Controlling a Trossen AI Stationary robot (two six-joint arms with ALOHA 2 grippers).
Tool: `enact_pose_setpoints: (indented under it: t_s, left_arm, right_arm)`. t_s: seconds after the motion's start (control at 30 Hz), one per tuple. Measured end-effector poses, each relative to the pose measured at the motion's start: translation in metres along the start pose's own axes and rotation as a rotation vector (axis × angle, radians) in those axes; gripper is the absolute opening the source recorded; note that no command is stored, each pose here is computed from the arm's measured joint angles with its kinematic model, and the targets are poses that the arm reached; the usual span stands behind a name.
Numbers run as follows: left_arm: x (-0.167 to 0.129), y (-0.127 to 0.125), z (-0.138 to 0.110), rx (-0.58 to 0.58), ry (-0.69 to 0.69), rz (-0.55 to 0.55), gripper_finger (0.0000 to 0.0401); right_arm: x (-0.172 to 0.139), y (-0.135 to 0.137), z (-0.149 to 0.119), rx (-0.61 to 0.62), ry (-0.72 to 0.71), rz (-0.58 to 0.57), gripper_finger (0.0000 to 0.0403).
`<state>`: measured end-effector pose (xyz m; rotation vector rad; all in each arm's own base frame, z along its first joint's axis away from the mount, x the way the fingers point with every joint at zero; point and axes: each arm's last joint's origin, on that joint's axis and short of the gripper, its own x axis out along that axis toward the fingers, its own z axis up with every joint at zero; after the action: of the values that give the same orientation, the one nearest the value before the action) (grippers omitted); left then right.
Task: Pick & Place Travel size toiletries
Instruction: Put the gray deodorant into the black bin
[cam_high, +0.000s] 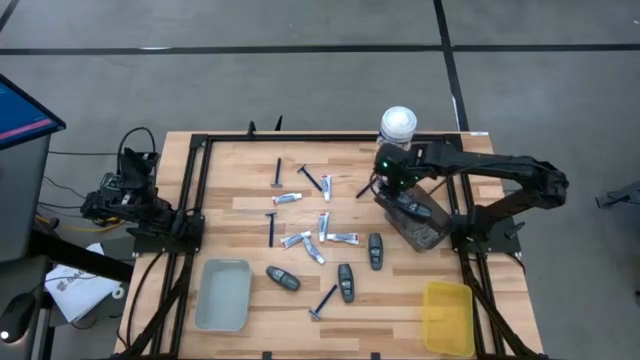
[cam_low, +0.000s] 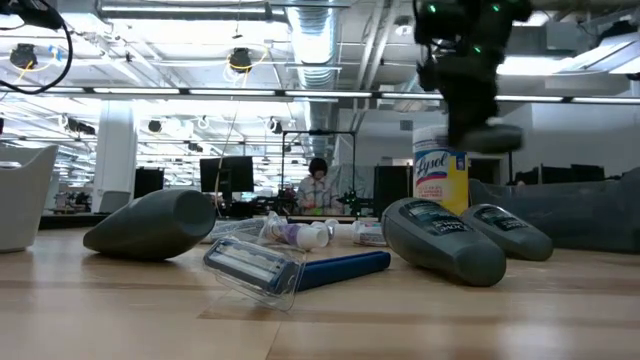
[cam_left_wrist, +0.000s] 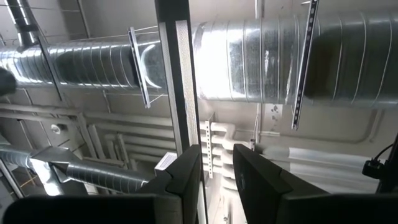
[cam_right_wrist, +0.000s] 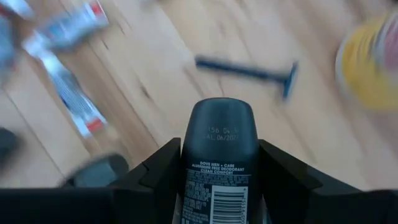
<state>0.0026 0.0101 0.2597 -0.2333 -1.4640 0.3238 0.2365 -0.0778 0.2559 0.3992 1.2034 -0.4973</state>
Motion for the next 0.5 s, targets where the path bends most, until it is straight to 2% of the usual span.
enact_pose_setpoints:
  t_s: [0.3, 0.5]
  left_arm:
    - [0.0, 0.0, 0.0, 0.0, 0.0, 0.0, 0.0092]
    - [0.0, 0.0, 0.0, 0.0, 0.0, 0.0, 0.0092]
  right_arm:
    - [0.027, 0.012, -0.043, 0.008, 0.164, -0.022, 0.0169]
    - [0.034, 0.021, -0.056, -0.01, 0.204, -0.035, 0.0169]
